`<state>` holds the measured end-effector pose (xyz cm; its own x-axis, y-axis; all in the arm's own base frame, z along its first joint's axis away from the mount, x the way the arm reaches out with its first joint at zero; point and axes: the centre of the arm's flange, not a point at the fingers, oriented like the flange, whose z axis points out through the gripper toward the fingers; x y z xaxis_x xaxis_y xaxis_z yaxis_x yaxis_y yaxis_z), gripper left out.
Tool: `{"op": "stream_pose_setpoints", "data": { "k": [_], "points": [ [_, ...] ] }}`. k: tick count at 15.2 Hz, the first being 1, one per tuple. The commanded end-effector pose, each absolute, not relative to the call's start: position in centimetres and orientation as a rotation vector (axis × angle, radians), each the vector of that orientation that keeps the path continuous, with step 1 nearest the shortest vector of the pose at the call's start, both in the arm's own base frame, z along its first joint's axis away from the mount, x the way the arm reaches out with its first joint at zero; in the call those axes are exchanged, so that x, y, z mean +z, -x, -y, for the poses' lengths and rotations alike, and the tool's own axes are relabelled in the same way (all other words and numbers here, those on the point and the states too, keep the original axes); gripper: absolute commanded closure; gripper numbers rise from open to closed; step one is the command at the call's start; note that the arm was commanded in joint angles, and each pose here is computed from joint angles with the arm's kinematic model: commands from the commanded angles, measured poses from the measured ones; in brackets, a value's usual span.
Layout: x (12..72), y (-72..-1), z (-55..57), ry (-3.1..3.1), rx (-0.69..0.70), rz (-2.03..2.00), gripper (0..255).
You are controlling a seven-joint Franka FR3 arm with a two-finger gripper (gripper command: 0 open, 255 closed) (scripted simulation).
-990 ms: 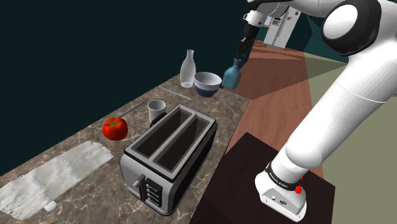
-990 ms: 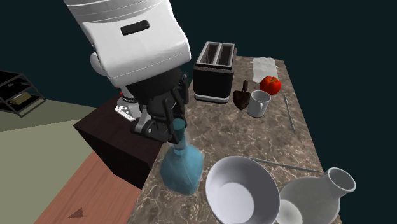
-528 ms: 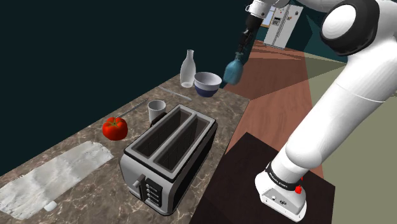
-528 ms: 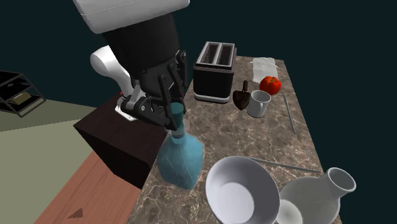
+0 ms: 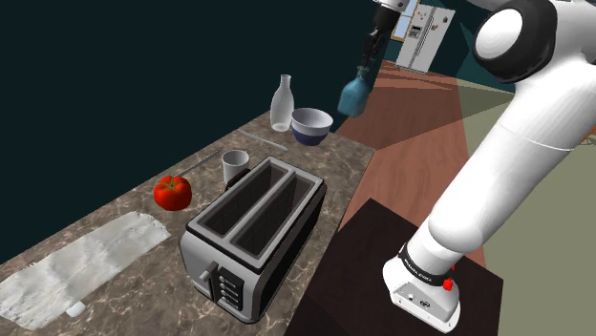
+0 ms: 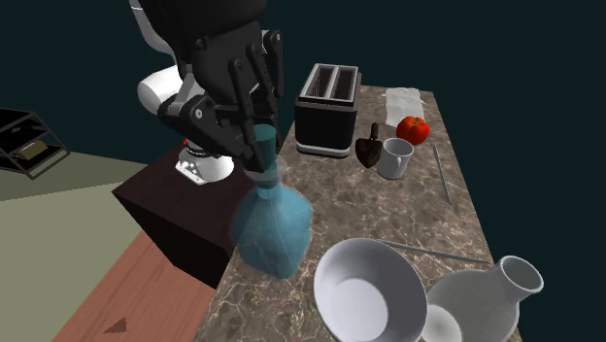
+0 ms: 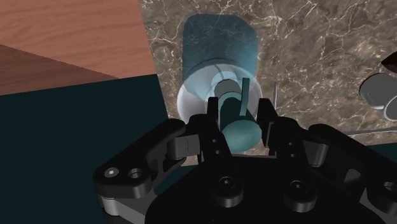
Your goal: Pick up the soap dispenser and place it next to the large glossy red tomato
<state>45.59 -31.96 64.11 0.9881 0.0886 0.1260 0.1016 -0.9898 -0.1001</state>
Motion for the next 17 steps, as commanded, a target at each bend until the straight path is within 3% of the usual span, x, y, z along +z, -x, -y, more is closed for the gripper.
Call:
{"op": "stream_pose_setpoints", "data": {
  "k": [1,17],
  "points": [
    [65.1,-45.6,31.9,3.026,-0.185,0.145,255],
    [73.5,-45.6,31.9,3.026,-0.185,0.145,255]
  ]
}}
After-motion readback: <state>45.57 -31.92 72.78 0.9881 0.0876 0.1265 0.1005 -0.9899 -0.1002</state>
